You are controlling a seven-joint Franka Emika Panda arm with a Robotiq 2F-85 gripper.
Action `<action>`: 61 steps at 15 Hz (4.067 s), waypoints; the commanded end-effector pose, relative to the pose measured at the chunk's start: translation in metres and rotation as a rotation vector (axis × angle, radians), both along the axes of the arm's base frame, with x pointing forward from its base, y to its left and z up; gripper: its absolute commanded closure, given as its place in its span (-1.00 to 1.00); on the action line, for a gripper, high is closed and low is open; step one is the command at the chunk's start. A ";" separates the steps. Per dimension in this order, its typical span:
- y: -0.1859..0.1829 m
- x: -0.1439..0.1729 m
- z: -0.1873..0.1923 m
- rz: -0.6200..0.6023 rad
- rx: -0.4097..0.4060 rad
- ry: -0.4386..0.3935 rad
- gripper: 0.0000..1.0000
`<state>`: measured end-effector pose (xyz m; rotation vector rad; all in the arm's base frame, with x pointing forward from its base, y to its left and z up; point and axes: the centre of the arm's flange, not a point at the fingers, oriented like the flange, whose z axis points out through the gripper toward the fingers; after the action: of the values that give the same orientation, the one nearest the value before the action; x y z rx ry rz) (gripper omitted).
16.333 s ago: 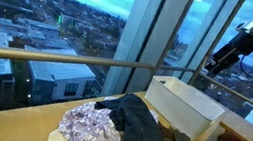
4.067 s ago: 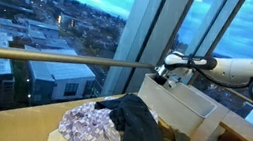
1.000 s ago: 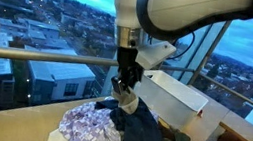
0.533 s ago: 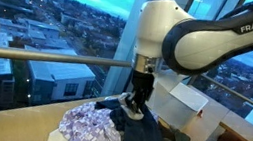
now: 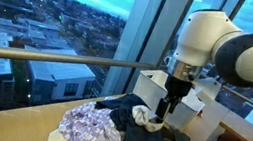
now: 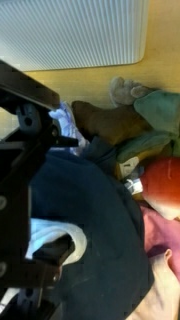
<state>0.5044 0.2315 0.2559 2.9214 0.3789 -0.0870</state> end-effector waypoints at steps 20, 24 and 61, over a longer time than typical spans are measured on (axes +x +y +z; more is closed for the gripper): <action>0.032 0.060 -0.109 0.319 0.367 -0.011 -1.00; 0.024 0.085 -0.153 0.305 0.380 0.040 -1.00; -0.337 0.014 0.403 -0.314 -0.024 -0.515 0.99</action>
<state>0.5277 -0.0813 0.5911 2.8664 -0.1368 0.5553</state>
